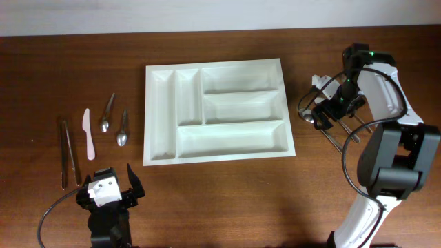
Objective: Pack container
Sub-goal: 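Move the right gripper over the large spoons right of the tray, then lower the right gripper and close it on the leftmost large spoon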
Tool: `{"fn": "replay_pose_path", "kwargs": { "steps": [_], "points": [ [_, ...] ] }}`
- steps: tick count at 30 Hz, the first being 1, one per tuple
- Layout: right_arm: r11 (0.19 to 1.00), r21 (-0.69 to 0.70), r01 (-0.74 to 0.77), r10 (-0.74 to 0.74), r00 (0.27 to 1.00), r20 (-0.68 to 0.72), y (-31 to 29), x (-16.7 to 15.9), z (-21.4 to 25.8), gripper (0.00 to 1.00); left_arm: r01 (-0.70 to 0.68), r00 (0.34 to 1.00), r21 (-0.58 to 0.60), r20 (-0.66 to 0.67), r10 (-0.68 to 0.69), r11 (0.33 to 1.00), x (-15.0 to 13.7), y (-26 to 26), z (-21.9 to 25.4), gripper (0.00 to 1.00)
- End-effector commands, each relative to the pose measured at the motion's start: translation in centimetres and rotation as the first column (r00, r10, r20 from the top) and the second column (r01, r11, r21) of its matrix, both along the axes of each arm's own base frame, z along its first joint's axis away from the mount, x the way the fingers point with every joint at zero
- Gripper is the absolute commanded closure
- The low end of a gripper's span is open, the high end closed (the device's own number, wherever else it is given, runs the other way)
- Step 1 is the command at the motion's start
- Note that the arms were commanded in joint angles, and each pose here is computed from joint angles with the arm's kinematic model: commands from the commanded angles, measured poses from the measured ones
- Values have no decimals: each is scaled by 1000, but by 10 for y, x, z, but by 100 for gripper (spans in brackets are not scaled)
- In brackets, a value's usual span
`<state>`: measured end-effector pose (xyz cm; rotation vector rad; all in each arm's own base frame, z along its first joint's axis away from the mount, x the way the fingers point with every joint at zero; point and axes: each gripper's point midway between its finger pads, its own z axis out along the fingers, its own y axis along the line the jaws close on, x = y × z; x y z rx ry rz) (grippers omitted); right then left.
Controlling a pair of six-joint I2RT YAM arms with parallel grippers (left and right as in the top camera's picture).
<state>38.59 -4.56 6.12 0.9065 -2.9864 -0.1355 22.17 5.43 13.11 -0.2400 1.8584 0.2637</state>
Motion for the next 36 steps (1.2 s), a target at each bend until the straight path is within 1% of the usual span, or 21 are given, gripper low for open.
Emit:
{"fn": "replay_pose_path", "kwargs": {
  "steps": [1, 5, 19, 31, 36],
  "points": [
    [999, 30, -11, 12, 999, -33, 4, -2, -15, 1, -24, 1000, -4, -7, 24, 1000, -1, 4, -2, 1],
    [999, 33, -10, 11, 999, -53, 4, -4, -23, 1, -23, 1000, -4, -7, 23, 1000, -1, 4, -2, 1],
    [999, 41, -9, 11, 998, -57, 7, -5, -26, 1, -23, 1000, -4, -7, 23, 1000, -1, 4, -2, 1],
    [998, 46, -50, 54, 994, -96, 24, -18, -42, 1, -23, 1000, -4, -7, 23, 1000, -1, 4, -2, 1],
    [998, 45, -50, 54, 994, -95, 24, -18, -44, 1, -24, 1000, -4, -7, 24, 1000, -1, 4, -2, 1]
  ]
}}
